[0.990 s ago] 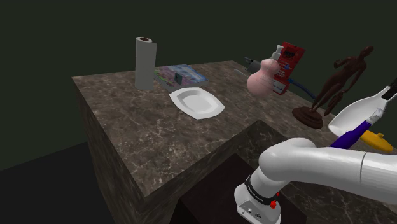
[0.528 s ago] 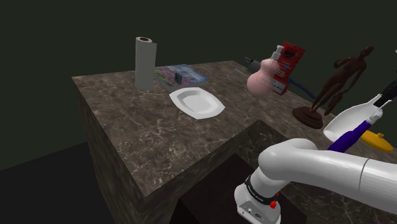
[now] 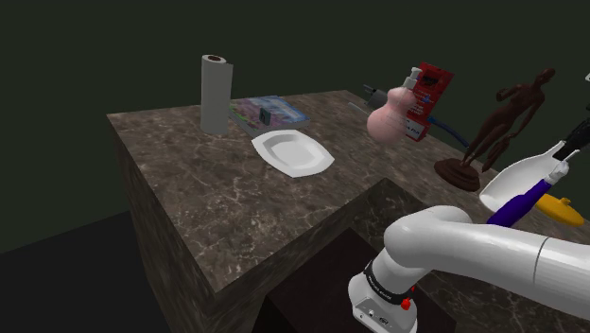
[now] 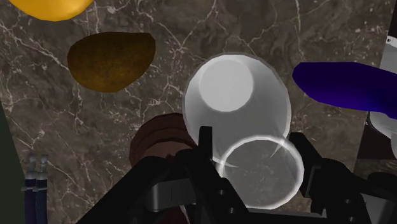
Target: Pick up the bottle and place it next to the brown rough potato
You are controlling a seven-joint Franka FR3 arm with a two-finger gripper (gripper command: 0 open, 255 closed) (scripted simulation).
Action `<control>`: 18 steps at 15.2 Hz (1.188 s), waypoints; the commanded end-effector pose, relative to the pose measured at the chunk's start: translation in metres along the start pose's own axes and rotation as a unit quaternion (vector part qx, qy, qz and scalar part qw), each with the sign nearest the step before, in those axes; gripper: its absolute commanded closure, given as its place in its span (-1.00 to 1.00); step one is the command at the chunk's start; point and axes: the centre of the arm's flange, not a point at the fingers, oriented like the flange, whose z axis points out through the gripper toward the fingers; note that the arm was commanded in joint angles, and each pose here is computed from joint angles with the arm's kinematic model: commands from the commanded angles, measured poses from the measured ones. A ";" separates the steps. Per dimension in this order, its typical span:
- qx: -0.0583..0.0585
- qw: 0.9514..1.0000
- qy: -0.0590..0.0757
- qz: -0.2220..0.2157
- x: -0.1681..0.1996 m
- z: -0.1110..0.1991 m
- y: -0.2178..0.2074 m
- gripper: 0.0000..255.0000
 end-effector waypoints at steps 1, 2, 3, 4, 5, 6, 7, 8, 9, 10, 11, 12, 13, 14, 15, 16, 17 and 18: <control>0.000 1.000 0.000 0.000 0.000 0.000 0.000 -1.00; 0.000 1.000 0.000 0.000 0.000 0.000 0.000 -1.00; 0.000 1.000 0.000 0.000 0.000 0.000 0.000 -1.00; 0.000 1.000 0.000 0.000 0.000 0.000 0.000 -1.00; 0.000 1.000 0.000 0.000 0.000 0.000 0.000 -1.00; 0.000 1.000 0.000 0.000 0.000 0.000 0.000 -1.00; 0.000 1.000 0.000 0.000 0.000 -0.013 0.000 -1.00; 0.000 1.000 0.000 0.000 0.000 -0.026 0.000 -1.00; 0.000 1.000 0.000 0.000 0.000 -0.040 0.000 -1.00; 0.000 1.000 0.000 0.000 0.000 -0.050 0.000 -1.00; 0.000 1.000 0.000 0.000 0.000 -0.050 0.000 -1.00; 0.000 1.000 0.000 0.000 0.000 -0.050 0.000 -1.00; 0.000 1.000 0.000 0.000 0.000 -0.050 0.000 -1.00; 0.000 1.000 0.000 0.000 0.000 -0.050 0.000 -1.00; 0.000 1.000 0.000 0.000 0.000 -0.050 0.000 -1.00; 0.000 1.000 0.000 0.000 0.000 -0.050 0.000 -1.00; 0.000 1.000 0.000 0.000 0.000 -0.050 0.000 -1.00; 0.000 1.000 0.000 0.000 0.000 -0.050 0.000 -1.00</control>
